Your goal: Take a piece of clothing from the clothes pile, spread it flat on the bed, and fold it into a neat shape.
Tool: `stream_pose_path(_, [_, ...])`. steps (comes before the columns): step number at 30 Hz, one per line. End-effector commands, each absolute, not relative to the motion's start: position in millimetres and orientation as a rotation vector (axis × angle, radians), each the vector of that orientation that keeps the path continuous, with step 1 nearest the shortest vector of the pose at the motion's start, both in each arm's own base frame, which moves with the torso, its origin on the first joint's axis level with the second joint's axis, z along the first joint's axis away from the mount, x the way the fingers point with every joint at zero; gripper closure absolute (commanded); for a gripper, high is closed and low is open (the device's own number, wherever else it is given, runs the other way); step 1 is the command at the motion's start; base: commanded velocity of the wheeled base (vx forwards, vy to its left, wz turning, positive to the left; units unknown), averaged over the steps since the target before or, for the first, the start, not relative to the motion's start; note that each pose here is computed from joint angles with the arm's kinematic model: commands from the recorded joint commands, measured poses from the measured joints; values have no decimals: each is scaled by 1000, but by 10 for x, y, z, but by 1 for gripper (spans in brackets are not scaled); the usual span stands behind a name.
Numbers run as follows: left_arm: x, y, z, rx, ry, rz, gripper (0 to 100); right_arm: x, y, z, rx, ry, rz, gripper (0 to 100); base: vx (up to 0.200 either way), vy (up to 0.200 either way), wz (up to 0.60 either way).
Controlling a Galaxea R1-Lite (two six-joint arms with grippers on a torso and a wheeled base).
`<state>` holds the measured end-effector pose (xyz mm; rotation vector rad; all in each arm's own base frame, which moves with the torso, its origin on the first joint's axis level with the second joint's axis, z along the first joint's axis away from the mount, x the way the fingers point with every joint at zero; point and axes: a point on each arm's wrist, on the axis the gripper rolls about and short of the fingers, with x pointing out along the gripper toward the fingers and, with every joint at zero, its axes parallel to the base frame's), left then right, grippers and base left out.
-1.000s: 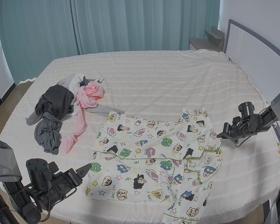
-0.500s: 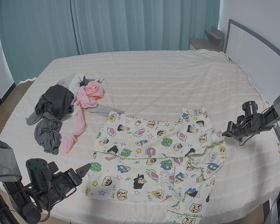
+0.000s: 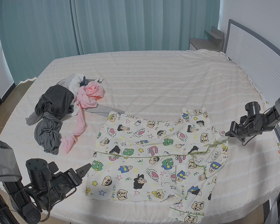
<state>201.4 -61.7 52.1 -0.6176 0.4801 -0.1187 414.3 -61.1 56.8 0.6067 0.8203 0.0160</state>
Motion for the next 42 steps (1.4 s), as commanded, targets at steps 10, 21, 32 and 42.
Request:
stream_pose_path(10, [1983, -599, 501, -615, 494, -108, 0, 4242, -703, 401, 582, 751, -45, 100, 0, 0, 0])
stream_pose_path(21, [1983, -599, 501, -615, 494, -108, 0, 4233, -735, 425, 586, 743, -53, 100, 0, 0, 0])
stream_pose_path(32, [1999, -607, 401, -609, 547, -103, 0, 4004, -768, 569, 608, 744, -13, 0, 0, 0, 0])
stream_pose_path(42, [2060, -496, 71, -588, 711, -68, 0, 3446, -741, 576, 514, 825, 97, 0, 0, 0, 0])
